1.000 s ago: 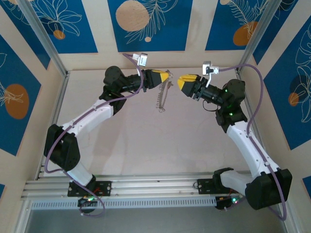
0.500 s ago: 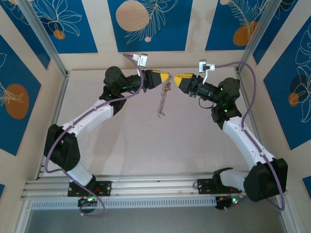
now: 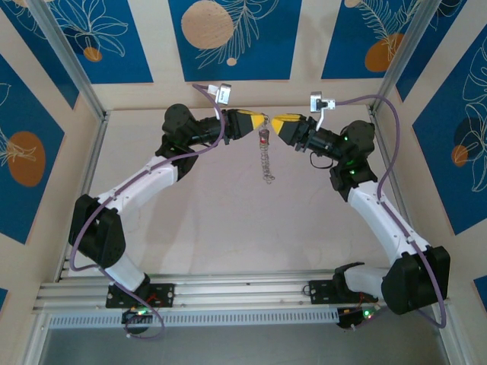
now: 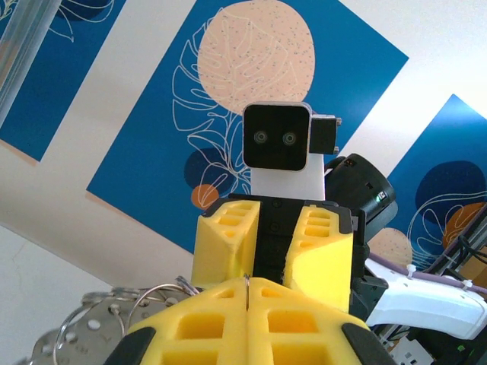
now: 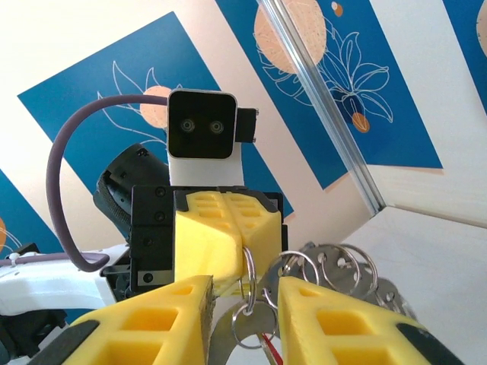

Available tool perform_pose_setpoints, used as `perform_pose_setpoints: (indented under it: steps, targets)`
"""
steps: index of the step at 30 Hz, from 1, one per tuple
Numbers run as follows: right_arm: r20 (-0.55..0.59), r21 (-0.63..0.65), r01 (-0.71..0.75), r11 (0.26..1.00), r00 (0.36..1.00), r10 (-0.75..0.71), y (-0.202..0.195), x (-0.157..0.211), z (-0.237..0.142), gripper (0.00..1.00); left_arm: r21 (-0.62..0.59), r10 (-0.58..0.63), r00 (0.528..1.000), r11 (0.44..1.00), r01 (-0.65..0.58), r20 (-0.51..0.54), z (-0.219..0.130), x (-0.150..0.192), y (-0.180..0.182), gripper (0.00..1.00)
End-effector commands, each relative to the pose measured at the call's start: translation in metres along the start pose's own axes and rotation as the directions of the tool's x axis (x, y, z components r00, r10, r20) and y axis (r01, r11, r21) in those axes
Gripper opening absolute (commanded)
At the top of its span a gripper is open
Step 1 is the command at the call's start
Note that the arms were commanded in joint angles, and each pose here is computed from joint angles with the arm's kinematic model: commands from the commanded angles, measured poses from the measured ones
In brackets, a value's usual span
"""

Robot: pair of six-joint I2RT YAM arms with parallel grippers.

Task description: Put the keys on the keyring

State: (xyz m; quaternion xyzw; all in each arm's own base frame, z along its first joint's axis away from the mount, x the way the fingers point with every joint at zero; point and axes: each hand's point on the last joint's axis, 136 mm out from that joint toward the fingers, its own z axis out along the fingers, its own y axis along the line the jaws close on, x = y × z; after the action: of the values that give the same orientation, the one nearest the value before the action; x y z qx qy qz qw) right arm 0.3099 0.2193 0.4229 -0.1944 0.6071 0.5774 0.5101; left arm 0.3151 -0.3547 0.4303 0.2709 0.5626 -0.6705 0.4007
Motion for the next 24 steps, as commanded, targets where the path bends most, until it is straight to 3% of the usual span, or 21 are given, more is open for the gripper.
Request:
perform_pose_setpoints:
  steps: [1, 17, 24]
  targets:
    - [0.014, -0.032, 0.035, 0.999, 0.999, -0.034, 0.012, -0.010, 0.005, 0.27, 0.049, 0.056, 0.998, 0.997, -0.058, 0.039, 0.000, -0.013, -0.024, 0.00]
    - [-0.012, -0.028, 0.015, 1.000, 1.000, -0.015, 0.003, -0.006, 0.016, 0.23, 0.061, 0.064, 0.997, 0.996, -0.066, 0.038, 0.000, -0.014, -0.030, 0.00]
    - [-0.017, -0.027, 0.008, 1.000, 1.000, -0.008, 0.000, -0.006, 0.018, 0.00, 0.066, 0.063, 0.997, 0.996, -0.066, 0.034, 0.001, -0.013, -0.030, 0.00]
